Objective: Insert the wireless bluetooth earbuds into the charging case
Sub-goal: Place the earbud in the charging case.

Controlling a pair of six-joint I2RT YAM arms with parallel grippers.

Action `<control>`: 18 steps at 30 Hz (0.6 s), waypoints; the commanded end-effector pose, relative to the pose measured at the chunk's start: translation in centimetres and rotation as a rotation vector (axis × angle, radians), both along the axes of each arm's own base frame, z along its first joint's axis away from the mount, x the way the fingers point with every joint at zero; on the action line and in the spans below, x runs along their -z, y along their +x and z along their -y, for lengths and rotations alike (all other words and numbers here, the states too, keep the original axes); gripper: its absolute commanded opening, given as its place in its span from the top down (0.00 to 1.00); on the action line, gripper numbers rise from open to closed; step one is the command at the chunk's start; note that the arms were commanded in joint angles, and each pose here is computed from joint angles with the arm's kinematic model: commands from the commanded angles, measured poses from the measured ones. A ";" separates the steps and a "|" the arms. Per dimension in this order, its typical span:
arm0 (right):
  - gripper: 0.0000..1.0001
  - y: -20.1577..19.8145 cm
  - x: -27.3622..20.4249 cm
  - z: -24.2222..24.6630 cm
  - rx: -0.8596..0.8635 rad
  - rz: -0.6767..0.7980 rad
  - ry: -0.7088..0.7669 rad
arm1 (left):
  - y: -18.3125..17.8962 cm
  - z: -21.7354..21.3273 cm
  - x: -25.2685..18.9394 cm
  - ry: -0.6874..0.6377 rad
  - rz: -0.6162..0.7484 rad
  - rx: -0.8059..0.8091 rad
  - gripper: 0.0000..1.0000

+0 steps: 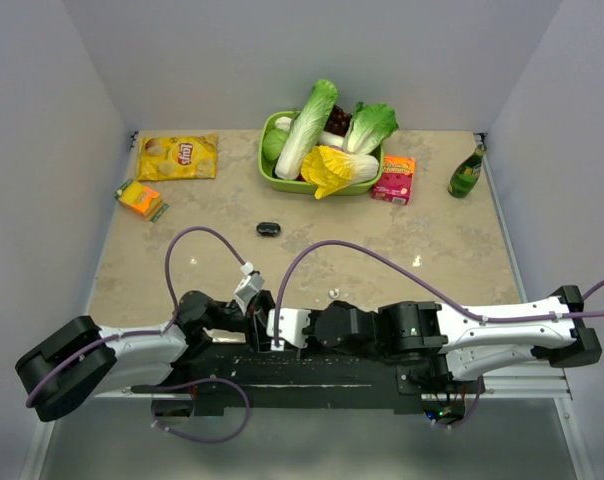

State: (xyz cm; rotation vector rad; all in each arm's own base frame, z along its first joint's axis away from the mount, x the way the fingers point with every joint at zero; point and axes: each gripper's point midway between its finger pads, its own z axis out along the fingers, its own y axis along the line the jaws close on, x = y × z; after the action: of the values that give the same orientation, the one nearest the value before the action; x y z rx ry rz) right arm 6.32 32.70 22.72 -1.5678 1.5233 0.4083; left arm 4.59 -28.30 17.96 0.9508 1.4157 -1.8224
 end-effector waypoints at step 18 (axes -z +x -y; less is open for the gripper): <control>1.00 -1.0 -0.6 -1.8 -0.027 0.006 0.067 | -1.0 -0.7 -6.0 -0.242 0.208 0.022 1.00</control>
State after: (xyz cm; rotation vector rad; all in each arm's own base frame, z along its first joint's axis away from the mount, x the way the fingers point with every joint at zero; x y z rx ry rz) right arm 5.86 33.92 22.57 -1.5585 1.4994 0.4170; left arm 4.29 -28.19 18.10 0.9622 1.4093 -1.8336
